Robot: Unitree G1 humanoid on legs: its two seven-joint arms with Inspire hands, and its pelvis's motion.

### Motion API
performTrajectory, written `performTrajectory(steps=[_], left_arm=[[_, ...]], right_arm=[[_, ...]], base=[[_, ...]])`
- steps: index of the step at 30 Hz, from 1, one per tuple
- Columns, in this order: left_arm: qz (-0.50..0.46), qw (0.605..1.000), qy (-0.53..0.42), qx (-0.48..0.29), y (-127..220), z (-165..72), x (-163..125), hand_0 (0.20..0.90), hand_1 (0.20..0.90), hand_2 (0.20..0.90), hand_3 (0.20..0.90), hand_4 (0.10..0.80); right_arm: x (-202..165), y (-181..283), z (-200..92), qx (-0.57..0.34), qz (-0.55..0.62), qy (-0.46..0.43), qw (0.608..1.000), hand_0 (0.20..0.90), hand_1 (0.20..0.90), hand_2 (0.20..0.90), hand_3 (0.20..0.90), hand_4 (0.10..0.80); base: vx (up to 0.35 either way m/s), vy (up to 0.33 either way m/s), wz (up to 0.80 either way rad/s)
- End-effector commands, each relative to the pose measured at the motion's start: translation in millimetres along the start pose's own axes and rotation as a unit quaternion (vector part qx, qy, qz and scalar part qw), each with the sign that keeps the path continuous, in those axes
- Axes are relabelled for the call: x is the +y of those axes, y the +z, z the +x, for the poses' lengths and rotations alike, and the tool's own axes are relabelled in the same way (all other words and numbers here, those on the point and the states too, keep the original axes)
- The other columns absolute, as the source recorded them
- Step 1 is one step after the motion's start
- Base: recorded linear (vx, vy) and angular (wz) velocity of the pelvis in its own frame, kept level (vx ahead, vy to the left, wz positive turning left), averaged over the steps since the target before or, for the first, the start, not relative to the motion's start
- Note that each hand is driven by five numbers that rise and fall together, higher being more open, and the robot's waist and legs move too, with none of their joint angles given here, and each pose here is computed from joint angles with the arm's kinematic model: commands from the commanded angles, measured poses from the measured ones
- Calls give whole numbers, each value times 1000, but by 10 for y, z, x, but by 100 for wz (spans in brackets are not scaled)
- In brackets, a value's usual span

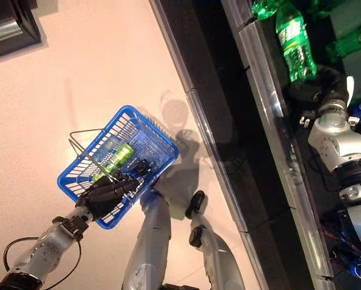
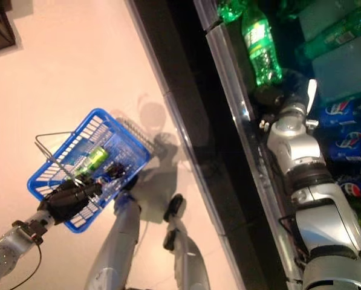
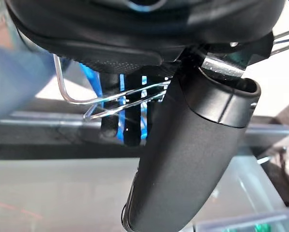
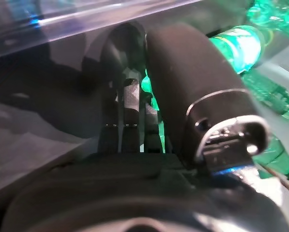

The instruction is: Pick up the drink and place into the basket.

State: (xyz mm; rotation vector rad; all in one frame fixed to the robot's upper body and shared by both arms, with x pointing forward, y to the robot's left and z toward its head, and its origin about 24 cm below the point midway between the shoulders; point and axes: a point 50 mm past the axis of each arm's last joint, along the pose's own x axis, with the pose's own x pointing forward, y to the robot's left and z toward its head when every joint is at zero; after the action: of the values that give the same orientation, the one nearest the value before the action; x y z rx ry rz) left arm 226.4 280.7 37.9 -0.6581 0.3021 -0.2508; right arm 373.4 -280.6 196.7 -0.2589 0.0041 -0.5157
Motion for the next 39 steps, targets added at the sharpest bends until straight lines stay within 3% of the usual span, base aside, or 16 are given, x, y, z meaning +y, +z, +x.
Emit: performTrajectory(steps=[1, 17, 29, 30, 31, 32, 39], left_arm=[[31, 952, -286, -107, 354, 137, -1030, 300, 300, 300, 200, 100], [-45, 968, -240, -52, -175, 190, -1080, 300, 300, 300, 200, 100], [-75, 976, -205, -18, -434, 170, -1043, 300, 300, 300, 200, 100], [-73, 976, -205, -17, -423, 169, -1044, 300, 300, 300, 200, 100], [-71, 976, -204, -17, -410, 167, -1034, 300, 300, 300, 200, 100], [-70, 977, -203, -18, -400, 166, -1026, 300, 300, 300, 200, 100], [-49, 978, -202, -22, -254, 156, -1005, 300, 300, 300, 200, 100]], right_arm=[[-311, 461, 15, -95, -40, -43, 994, 300, 300, 300, 200, 100], [156, -790, -502, 40, -98, 20, 994, 300, 300, 300, 200, 100], [121, -1377, -853, 119, -135, 49, 982, 300, 300, 300, 200, 100], [123, -1398, -865, 122, -136, 49, 982, 354, 354, 354, 263, 163], [124, -1419, -873, 126, -137, 51, 981, 658, 658, 658, 617, 517], [124, -1435, -879, 129, -135, 52, 981, 900, 900, 900, 900, 800], [166, -1401, -880, 118, -123, 49, 984, 900, 900, 900, 900, 800]], base=[[0, 0, 0], [70, -6, -3], [75, 8, -10], [0, 0, 0], [0, 0, 0], [11, -32, 0], [0, -25, 2]])
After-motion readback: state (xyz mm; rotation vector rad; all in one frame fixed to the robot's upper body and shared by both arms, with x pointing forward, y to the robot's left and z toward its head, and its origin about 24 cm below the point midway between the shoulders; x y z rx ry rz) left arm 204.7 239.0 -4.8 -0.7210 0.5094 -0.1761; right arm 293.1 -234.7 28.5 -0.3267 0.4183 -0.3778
